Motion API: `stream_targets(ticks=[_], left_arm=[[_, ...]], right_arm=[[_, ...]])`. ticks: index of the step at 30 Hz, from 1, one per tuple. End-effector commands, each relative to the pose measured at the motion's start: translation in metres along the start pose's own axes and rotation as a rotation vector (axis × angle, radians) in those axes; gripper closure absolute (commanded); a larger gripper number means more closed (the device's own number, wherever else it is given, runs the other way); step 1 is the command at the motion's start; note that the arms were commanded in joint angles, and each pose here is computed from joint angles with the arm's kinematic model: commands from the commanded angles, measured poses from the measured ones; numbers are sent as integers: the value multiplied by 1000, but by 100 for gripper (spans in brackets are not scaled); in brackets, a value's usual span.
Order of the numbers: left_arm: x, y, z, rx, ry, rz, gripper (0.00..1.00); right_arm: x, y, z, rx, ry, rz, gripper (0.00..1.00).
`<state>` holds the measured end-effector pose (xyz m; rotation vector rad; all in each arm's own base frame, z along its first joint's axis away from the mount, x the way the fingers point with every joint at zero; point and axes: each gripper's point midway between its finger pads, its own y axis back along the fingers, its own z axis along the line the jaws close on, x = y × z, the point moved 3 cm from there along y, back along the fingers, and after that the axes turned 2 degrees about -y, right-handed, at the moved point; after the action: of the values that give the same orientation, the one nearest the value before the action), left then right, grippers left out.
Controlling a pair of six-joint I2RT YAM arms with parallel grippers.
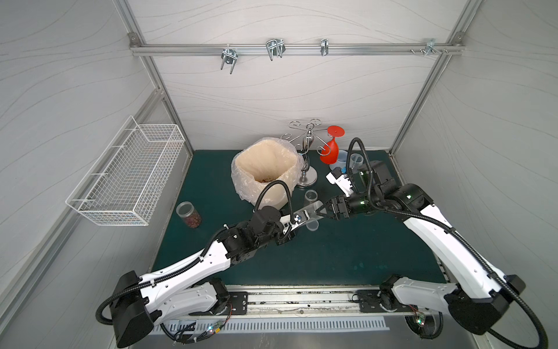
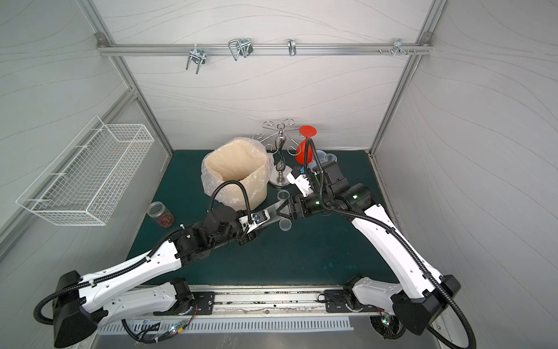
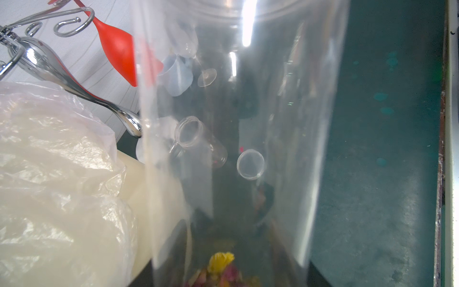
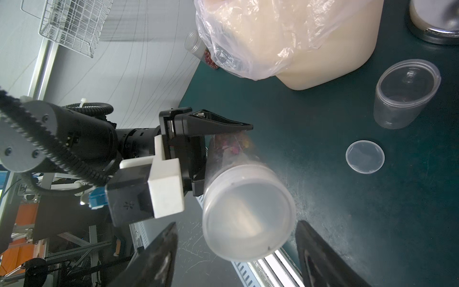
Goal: Empty the moldy dried flower tea in the jars
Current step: Unscrew the lid from the jar.
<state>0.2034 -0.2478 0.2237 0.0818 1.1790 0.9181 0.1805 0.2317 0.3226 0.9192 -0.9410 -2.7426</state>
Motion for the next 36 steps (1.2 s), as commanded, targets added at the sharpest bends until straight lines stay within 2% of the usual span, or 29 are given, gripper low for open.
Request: stream_targets(ticks=[1, 4, 8, 11, 16, 20, 24, 28, 31, 33, 34, 35, 36], left_arm=[[-24, 11, 11, -38, -18, -79, 73], [-25, 11, 11, -37, -19, -84, 74], [-26, 12, 10, -28, -18, -89, 75], [-28, 14, 4, 11, -8, -107, 78], [-39, 21, -18, 178, 45, -183, 90], [-44, 29, -36, 322, 50, -193, 98], [-45, 35, -47, 412, 57, -206, 100], [-47, 37, -48, 427, 69, -228, 100], [-47, 36, -43, 392, 73, -232, 100], [-46, 34, -37, 350, 74, -229, 100], [-45, 33, -35, 330, 73, -227, 100], [-45, 32, -32, 302, 71, -223, 100], [-43, 30, -27, 268, 70, -216, 100]], right_arm=[[0, -5, -2, -19, -4, 13, 32], [1, -8, -2, -32, -3, 20, 34], [1, -11, 0, -66, 9, 34, 47], [-1, -12, 8, -126, 72, 43, 54], [-6, -10, 15, -151, 299, 55, 69], [3, -8, 22, -151, 566, 77, 73], [14, -7, 31, -150, 799, 63, 75], [17, 0, 42, -174, 917, 4, 75], [19, 2, 47, -194, 933, -8, 73], [19, 1, 47, -193, 914, -6, 67], [17, 1, 46, -184, 901, -6, 64], [15, 0, 46, -175, 878, -9, 54], [11, 1, 46, -160, 850, -16, 39]])
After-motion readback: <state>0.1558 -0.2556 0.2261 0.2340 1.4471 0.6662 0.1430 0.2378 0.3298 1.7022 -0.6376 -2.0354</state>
